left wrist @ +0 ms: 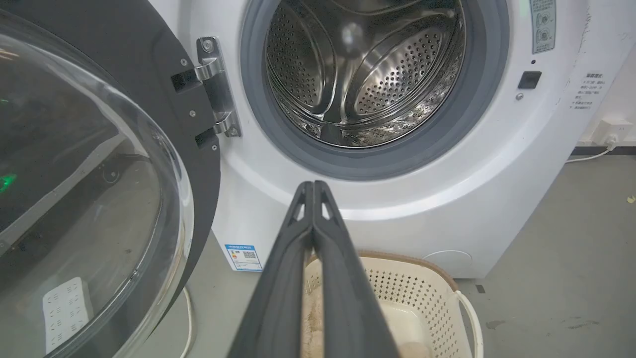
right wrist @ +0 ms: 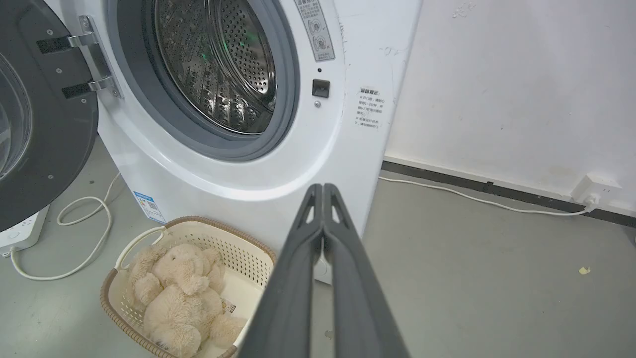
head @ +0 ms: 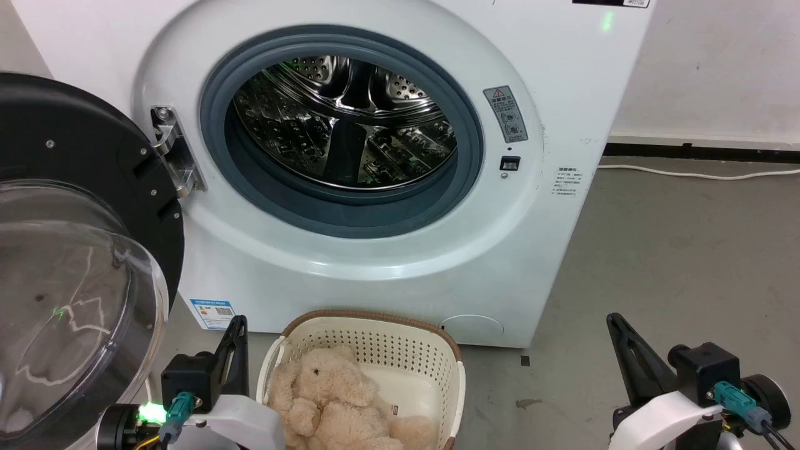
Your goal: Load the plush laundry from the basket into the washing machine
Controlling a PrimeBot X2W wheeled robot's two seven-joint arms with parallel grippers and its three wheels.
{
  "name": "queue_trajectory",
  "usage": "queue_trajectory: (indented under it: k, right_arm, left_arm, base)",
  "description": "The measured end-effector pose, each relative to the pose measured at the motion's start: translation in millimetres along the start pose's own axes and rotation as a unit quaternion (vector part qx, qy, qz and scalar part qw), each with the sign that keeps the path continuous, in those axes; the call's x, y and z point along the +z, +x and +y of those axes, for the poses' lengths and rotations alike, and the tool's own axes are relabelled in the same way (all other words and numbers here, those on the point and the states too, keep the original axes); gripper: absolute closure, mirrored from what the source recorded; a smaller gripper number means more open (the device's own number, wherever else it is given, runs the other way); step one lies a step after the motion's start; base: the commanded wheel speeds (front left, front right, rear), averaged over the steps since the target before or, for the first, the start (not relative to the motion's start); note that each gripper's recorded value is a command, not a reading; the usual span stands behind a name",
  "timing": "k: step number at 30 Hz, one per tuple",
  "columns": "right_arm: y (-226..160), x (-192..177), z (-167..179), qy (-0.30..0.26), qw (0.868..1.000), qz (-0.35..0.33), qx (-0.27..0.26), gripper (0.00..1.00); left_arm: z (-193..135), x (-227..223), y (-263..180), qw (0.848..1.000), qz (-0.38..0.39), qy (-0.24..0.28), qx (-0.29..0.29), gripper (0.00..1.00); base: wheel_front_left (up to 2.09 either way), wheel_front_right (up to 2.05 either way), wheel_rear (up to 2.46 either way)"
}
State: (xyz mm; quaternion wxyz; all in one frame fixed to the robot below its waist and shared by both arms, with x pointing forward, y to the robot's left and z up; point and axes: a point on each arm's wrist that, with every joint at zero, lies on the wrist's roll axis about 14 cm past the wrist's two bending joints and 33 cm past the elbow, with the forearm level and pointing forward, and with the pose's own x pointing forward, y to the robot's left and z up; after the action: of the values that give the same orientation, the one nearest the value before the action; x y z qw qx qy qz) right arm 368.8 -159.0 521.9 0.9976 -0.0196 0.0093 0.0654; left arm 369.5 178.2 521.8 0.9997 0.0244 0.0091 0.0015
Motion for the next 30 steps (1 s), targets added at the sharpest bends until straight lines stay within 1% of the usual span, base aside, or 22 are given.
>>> queue_trajectory:
  k: [9, 10, 22, 30]
  right_arm:
    - [-0.1, -0.4, 0.1, 0.000, 1.000, 0.001, 0.000, 1.00]
    - [-0.1, -0.5, 0.3, 0.000, 1.000, 0.001, 0.000, 0.00]
    - [-0.1, 0.1, 1.6, 0.015, 1.000, -0.006, 0.002, 0.00]
    - [1.2, -2.5, 0.7, 0.028, 1.000, -0.008, 0.001, 0.00]
  left_arm:
    - [-0.1, -0.5, -0.2, 1.000, 0.001, 0.000, 0.000, 1.00]
    - [-0.3, -0.6, -0.2, 1.000, 0.001, 0.000, 0.000, 0.00]
    - [-5.2, -0.2, -0.7, 1.000, -0.005, -0.014, -0.007, 0.00]
    - [-11.1, -11.0, 1.3, 1.000, 0.010, -0.025, -0.015, 0.00]
  base:
    - [0.00, 0.00, 0.00]
    - [0.00, 0.00, 0.00]
    - [0.00, 0.00, 0.00]
    - [0.00, 0.00, 0.00]
